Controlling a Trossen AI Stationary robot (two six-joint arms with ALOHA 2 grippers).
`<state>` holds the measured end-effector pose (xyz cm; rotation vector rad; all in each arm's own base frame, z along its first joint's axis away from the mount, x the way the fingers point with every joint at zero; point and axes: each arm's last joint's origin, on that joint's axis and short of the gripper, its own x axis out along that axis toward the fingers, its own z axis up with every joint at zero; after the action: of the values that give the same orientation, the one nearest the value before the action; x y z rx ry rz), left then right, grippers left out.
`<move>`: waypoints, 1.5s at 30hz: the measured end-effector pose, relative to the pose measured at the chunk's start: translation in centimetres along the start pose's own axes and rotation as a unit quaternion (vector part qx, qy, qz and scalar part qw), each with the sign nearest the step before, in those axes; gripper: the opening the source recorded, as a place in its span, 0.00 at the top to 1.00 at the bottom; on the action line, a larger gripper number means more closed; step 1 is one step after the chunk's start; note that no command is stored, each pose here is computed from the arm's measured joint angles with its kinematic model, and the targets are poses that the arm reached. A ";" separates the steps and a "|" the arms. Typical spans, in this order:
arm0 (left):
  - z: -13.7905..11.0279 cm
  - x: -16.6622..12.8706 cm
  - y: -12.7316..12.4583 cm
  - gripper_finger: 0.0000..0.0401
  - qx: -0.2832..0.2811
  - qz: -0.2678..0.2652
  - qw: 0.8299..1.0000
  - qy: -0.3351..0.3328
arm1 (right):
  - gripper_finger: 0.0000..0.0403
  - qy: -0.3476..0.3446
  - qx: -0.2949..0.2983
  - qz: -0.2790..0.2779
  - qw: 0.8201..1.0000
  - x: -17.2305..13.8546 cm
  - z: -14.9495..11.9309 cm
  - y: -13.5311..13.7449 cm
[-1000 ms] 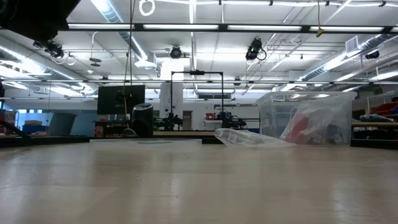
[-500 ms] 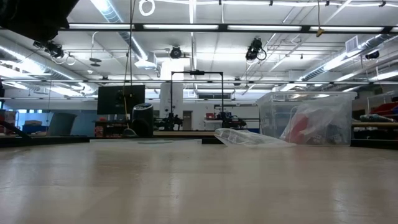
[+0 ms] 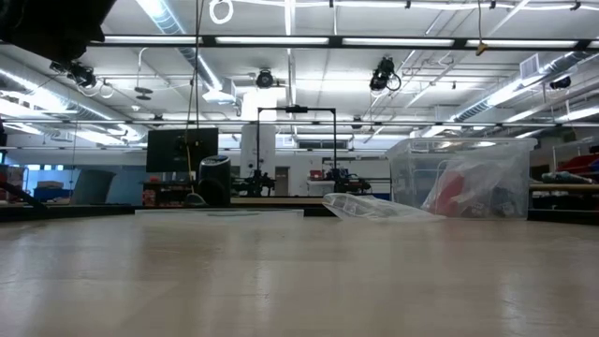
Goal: Roll bandage
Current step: Roll the blue bandage
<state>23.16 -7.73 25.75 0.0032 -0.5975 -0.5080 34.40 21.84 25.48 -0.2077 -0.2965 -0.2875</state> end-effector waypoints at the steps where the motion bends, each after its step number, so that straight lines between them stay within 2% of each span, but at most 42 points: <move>1: 0.0 0.0 0.0 1.00 0.000 0.000 1.000 0.000 | 0.63 0.003 -0.001 -0.006 1.000 0.1 -0.1 -0.1; 5: 0.0 0.0 -0.1 1.00 -0.001 -0.008 1.000 0.000 | 0.73 0.007 -0.022 -0.015 1.000 0.3 -0.2 -0.4; 9: 0.0 0.0 -0.1 1.00 -0.003 -0.013 1.000 -0.001 | 0.93 -0.002 -0.051 -0.026 0.998 0.3 0.1 -0.5; 11: 0.0 0.0 -0.1 1.00 -0.003 -0.013 1.000 -0.001 | 0.98 -0.007 -0.068 -0.028 0.997 0.1 0.3 -0.5; 17: 0.0 0.0 -0.3 1.00 -0.012 -0.024 1.000 -0.001 | 0.99 0.013 -0.112 -0.068 0.991 -0.3 0.7 -0.6; 30: -0.1 0.2 -1.4 1.00 -0.019 -0.071 0.997 0.005 | 1.00 0.007 -0.136 -0.105 0.985 0.6 0.7 -2.0; 45: -2.2 0.0 -1.7 1.00 -0.061 -0.083 0.988 0.114 | 1.00 -0.018 -0.174 -0.096 0.980 1.4 0.7 -2.7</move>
<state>23.59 -9.49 23.65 -0.0061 -0.3430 -0.6944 34.63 19.18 27.02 -0.5326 -0.3008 -0.5272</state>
